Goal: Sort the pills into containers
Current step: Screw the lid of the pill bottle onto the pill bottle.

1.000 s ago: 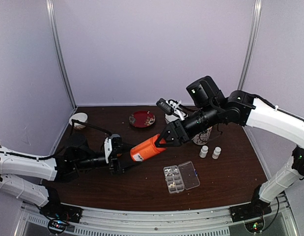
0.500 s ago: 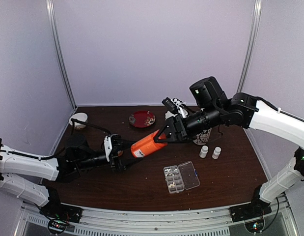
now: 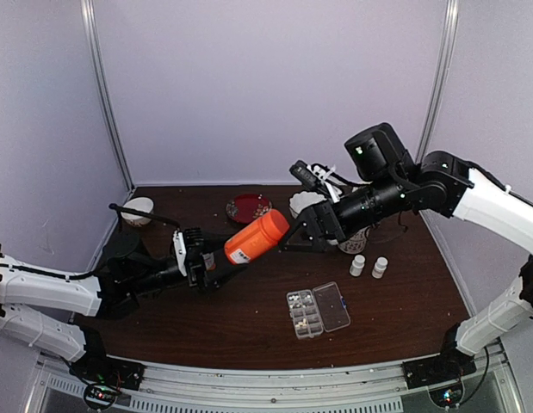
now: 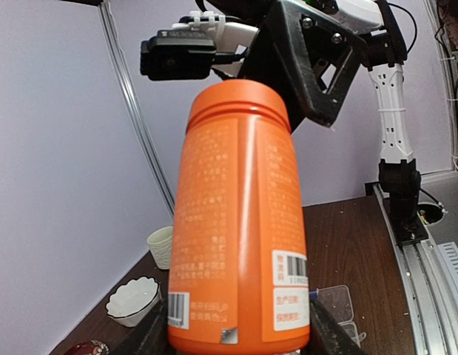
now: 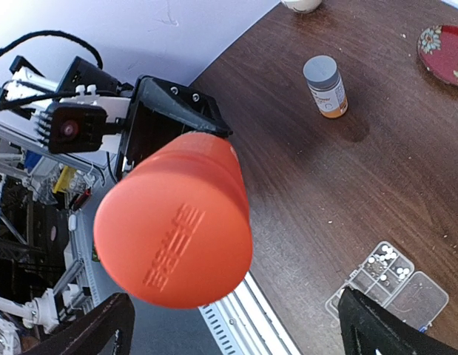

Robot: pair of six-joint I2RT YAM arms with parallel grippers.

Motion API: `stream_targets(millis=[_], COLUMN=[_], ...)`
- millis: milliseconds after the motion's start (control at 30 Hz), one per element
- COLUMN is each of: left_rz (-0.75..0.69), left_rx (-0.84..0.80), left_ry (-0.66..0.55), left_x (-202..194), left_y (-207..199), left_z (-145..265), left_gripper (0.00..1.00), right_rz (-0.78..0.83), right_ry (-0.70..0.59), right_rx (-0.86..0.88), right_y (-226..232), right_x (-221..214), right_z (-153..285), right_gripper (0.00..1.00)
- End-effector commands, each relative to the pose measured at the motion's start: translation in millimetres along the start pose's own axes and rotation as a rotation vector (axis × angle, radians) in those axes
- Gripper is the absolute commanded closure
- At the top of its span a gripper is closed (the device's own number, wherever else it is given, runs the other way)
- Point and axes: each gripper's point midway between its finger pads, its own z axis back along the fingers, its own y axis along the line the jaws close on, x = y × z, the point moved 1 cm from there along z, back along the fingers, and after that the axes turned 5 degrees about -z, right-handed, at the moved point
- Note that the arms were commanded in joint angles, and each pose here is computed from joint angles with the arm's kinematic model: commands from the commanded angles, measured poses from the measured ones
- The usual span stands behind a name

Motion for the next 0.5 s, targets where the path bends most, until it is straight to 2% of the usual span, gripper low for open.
stream_targets(millis=[0, 167, 267, 333, 400, 467], left_rz=[-0.007, 0.014, 0.030, 0.047, 0.064, 0.083], left_rx=[0.033, 0.004, -0.009, -0.012, -0.017, -0.034], left_ry=[-0.083, -0.096, -0.105, -0.107, -0.118, -0.130], left_x=[23, 25, 27, 27, 28, 29], left_y=[7, 3, 2, 2, 1, -2], left_z=[3, 2, 1, 1, 1, 0], left_gripper=[1.00, 1.00, 1.00, 1.00, 1.00, 1.00], right_rz=[0.296, 0.493, 0.642, 0.737, 0.879, 0.926], right_ry=[-0.083, -0.351, -0.430, -0.446, -0.390, -0.359], right_rx=[-0.011, -0.073, -0.087, -0.075, -0.069, -0.099], right_y=[12, 12, 15, 20, 21, 17], right_x=[5, 22, 18, 16, 6, 7], right_z=[35, 68, 85, 88, 82, 78], right_gripper=[0.00, 0.00, 0.00, 0.01, 0.03, 0.04])
